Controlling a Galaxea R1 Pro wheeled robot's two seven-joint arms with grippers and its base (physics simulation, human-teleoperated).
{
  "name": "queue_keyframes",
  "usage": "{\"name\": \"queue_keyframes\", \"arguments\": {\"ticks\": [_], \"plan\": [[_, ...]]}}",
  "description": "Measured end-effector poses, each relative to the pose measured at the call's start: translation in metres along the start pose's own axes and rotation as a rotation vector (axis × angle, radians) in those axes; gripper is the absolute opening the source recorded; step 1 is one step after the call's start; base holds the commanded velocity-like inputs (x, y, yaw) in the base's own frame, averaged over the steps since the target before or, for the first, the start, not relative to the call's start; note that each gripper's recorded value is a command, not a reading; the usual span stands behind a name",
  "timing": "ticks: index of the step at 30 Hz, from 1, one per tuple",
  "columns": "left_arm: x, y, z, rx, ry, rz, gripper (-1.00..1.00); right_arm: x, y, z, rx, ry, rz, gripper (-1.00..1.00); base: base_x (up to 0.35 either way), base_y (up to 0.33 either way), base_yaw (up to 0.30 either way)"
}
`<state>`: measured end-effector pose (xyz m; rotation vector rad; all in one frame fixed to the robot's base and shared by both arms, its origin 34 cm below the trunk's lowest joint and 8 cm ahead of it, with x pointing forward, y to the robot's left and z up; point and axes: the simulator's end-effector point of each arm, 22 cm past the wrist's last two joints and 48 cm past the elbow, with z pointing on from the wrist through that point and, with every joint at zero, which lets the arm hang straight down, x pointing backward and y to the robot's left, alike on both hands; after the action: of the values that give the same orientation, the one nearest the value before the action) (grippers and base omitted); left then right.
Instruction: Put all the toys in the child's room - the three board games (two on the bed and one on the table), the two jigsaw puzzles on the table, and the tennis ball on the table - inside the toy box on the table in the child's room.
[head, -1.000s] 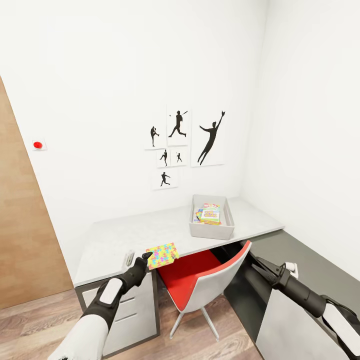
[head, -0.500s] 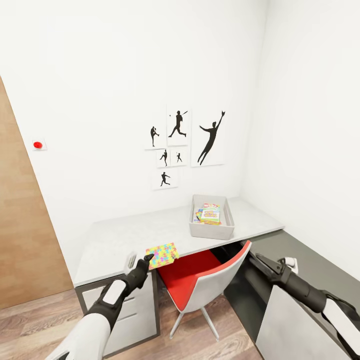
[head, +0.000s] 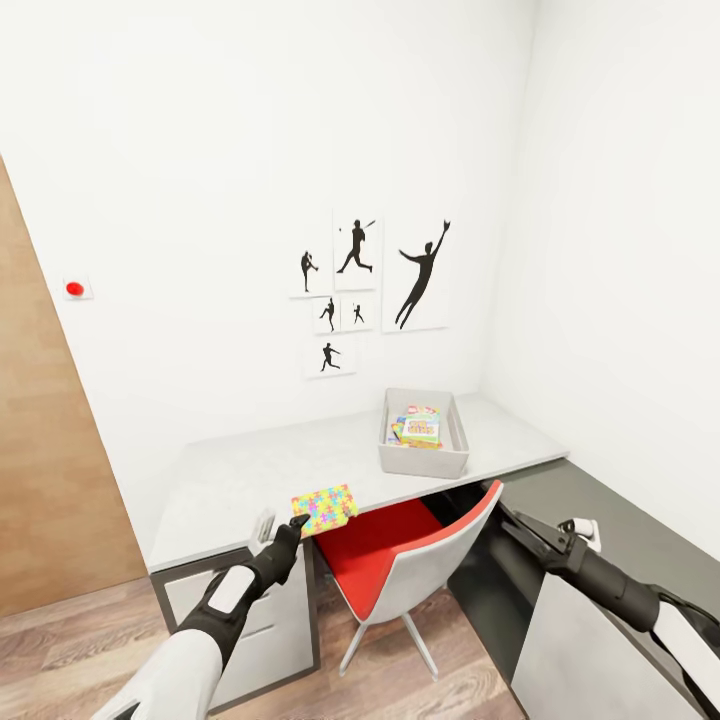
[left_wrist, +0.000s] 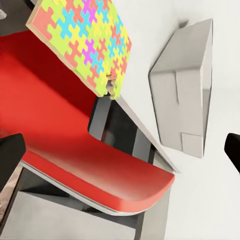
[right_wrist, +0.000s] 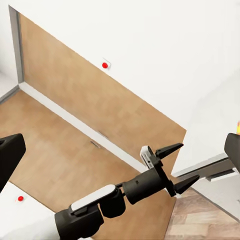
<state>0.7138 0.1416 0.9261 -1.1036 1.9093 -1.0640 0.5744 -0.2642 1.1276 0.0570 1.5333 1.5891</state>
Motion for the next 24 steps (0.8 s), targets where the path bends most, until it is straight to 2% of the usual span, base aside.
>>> {"name": "queue_keyframes", "arguments": {"ticks": [24], "plan": [[0.004,0.019,0.007,-0.025,0.012,-0.009,1.00,0.007,-0.016,-0.002,0.023,0.010,0.042,1.00,0.000,0.000,0.000]]}}
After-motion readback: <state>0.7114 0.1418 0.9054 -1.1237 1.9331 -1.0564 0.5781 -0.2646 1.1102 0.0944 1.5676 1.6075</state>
